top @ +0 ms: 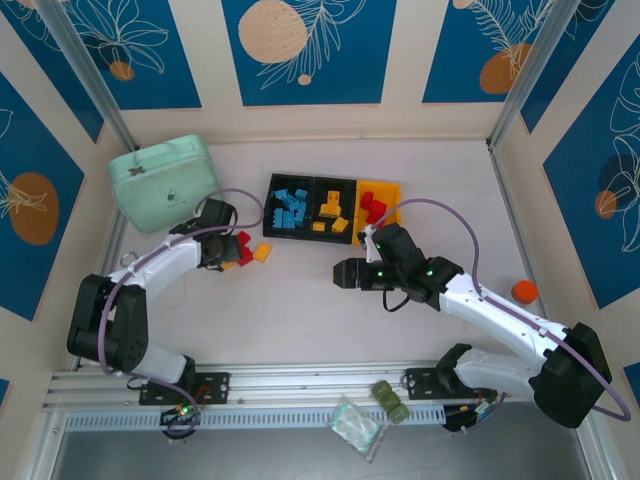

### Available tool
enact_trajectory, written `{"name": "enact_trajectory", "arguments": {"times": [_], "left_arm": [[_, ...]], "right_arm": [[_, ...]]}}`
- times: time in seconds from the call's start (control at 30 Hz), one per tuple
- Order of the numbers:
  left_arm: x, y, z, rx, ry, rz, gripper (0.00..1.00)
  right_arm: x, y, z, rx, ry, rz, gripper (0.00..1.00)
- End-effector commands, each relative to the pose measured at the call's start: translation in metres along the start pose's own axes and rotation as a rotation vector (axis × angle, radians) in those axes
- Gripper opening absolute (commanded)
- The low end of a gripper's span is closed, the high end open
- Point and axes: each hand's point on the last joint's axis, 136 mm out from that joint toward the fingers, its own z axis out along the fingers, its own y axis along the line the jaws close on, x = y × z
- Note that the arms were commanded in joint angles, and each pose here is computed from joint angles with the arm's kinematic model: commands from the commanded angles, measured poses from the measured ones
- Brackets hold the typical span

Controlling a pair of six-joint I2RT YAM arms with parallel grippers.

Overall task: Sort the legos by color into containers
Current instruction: Pick up the lego from the middle-left of the table.

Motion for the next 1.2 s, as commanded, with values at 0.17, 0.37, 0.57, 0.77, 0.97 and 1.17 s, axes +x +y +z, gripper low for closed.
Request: {"name": "enact_trajectory", "arguments": {"times": [0.17, 0.37, 0.57, 0.77, 0.97, 1.17], "left_arm": [[0.015, 0.009, 0.015, -0.031, 0.049, -0.017, 0.63], [0.021, 0.010, 0.026, -0.051, 0.074, -0.010, 0.64], [0.025, 0.026, 0.019, -0.121, 0.074, -0.016, 0.60], [0.024, 0.030, 0.009, -0.125, 0.054, -0.019, 0.57], [0.016, 0.020, 0.003, -0.070, 0.039, -0.023, 0.59], [0.007, 0.008, -0.001, -0.006, 0.012, -0.018, 0.63]], "right_arm": [[-0.006, 0.010, -0.006, -0.026, -0.018, -0.027, 0.61], [-0.004, 0.007, -0.009, -0.019, -0.025, -0.021, 0.61], [-0.003, 0.005, -0.010, -0.016, -0.026, -0.013, 0.61], [-0.004, 0.006, -0.007, -0.025, -0.023, -0.012, 0.61], [-0.003, 0.007, -0.004, -0.029, -0.017, -0.010, 0.61], [-0.002, 0.005, -0.003, -0.025, -0.017, -0.005, 0.61]]}}
